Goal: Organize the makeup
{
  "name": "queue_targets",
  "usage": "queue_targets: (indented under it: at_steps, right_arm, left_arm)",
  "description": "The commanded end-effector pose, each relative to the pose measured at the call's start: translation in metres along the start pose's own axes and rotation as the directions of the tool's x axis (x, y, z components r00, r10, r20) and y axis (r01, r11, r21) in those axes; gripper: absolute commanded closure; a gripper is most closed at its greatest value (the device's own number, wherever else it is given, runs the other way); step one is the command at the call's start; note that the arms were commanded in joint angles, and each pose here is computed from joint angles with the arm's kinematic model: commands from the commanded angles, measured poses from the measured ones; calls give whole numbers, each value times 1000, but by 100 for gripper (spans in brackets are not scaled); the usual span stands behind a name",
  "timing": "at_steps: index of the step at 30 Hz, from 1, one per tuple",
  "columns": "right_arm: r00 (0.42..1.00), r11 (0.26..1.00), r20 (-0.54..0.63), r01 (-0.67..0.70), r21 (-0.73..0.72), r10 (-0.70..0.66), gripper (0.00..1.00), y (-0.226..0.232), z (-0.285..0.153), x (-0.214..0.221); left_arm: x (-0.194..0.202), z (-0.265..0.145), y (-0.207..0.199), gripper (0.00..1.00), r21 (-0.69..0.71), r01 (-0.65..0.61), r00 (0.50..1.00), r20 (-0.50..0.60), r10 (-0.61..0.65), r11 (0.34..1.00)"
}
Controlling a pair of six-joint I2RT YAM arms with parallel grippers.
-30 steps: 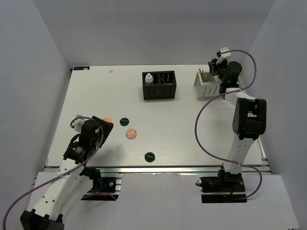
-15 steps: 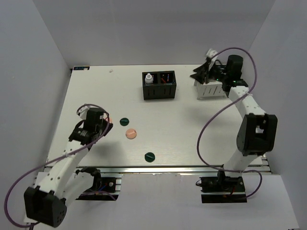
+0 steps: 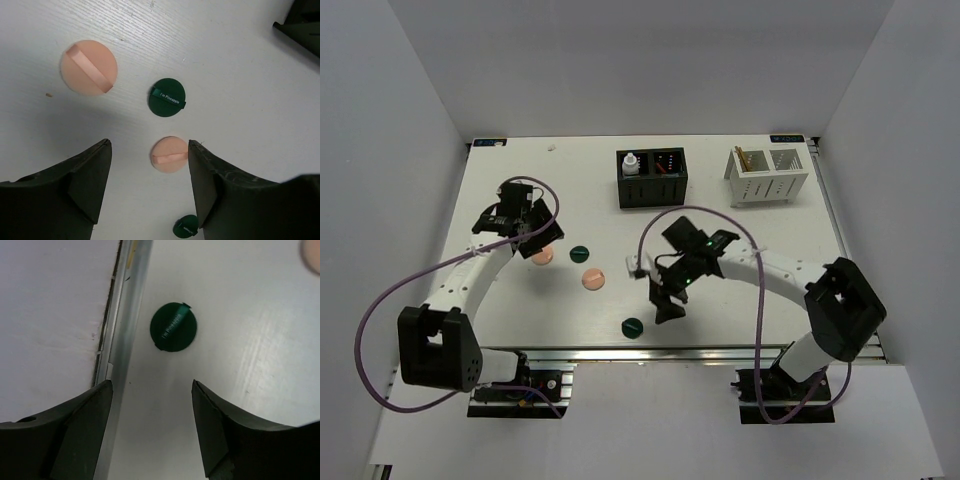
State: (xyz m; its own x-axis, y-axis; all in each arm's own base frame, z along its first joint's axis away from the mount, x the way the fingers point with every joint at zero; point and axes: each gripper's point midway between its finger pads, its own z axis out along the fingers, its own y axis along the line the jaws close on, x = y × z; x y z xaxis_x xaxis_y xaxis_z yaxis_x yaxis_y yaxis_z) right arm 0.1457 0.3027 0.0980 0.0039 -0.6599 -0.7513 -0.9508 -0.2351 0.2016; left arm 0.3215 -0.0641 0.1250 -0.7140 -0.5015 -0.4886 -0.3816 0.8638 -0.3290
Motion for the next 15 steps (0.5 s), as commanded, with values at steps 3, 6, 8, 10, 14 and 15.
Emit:
queue_targets:
  at_steps: [3, 6, 8, 10, 14, 15]
  right_arm:
    - [989, 999, -144, 32, 7, -30, 31, 8, 32, 8]
    - [982, 1000, -189, 8, 28, -3, 34, 1, 52, 8]
    - [979, 998, -205, 2, 57, 9, 36, -10, 63, 6]
    - [977, 996, -212, -3, 89, 22, 38, -17, 70, 5]
    - [975, 991, -218, 1, 135, 29, 38, -27, 81, 6]
    - [976, 990, -218, 3, 141, 29, 38, -29, 82, 5]
  left_arm:
    - [6, -18, -6, 28, 100, -21, 999, 28, 18, 995]
    - [19, -20, 1, 28, 105, -5, 1000, 19, 3, 994]
    - [23, -28, 3, 29, 123, 5, 999, 32, -9, 992]
    - [29, -34, 6, 29, 137, 13, 999, 44, -19, 991]
    - [37, -42, 12, 28, 149, 25, 997, 62, -35, 988]
    - [38, -43, 13, 28, 150, 25, 997, 65, -35, 988]
